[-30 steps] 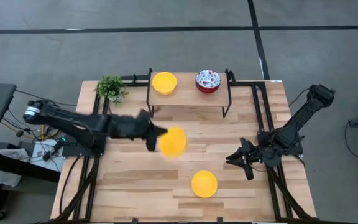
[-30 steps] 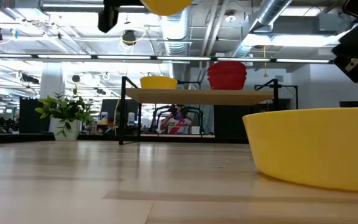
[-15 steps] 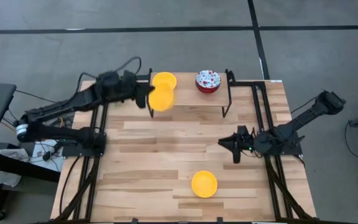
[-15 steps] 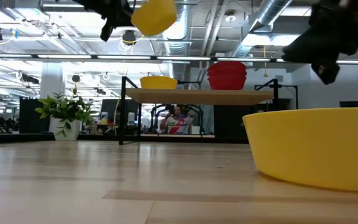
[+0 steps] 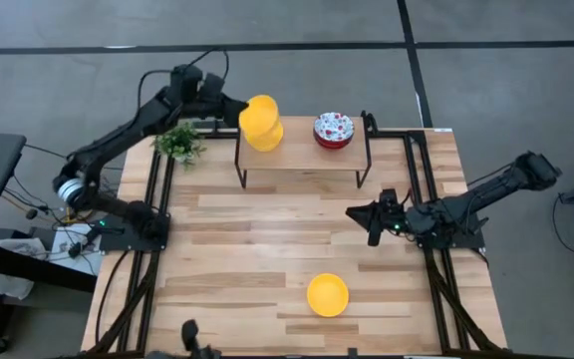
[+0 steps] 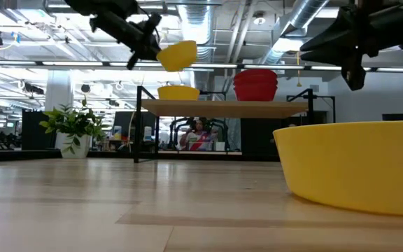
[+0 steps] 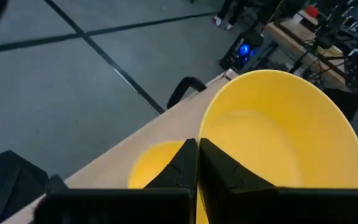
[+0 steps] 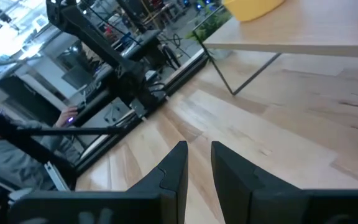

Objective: Pick & Place Mini bowls
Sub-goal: Stack the left yellow bowl on top of the yellow bowl on the shelf

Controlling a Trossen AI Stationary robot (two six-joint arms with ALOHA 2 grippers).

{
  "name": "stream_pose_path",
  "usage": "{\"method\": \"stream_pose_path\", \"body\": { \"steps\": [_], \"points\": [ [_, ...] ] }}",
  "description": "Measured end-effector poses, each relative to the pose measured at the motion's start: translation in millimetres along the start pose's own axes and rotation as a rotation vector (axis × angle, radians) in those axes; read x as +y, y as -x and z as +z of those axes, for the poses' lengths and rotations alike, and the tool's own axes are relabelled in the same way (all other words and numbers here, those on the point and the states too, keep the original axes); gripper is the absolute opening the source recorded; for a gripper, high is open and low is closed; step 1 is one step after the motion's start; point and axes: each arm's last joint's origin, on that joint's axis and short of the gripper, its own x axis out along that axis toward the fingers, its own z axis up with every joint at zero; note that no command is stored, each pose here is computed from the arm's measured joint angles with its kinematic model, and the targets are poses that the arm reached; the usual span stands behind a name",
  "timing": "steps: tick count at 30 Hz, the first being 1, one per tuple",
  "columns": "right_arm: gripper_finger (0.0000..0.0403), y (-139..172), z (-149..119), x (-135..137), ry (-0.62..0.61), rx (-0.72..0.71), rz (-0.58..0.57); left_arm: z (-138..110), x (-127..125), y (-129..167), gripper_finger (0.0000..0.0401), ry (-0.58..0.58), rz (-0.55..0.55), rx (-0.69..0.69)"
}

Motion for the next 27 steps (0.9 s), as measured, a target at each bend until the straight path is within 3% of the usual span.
{"method": "stream_pose_path", "body": {
  "steps": [4, 10, 27],
  "points": [
    [0.0061, -1.6, 1.8, -2.2, -0.021, -0.011, -0.016, 9.5, 14.2, -18.5, 0.0004, 0.001, -0.005, 0.056],
    [0.0061, -2.9, 3.2, -4.0, -0.024, -0.019, -0.029, 1.0, 24.8, -36.9, 0.0004, -0.029, 0.009, 0.142],
    [0.0061, -2.9, 3.0, -4.3, -0.023, -0.017, -0.031, -7.1, 34.0, -36.7, 0.0017, -0.066, 0.083, 0.218]
  ]
}}
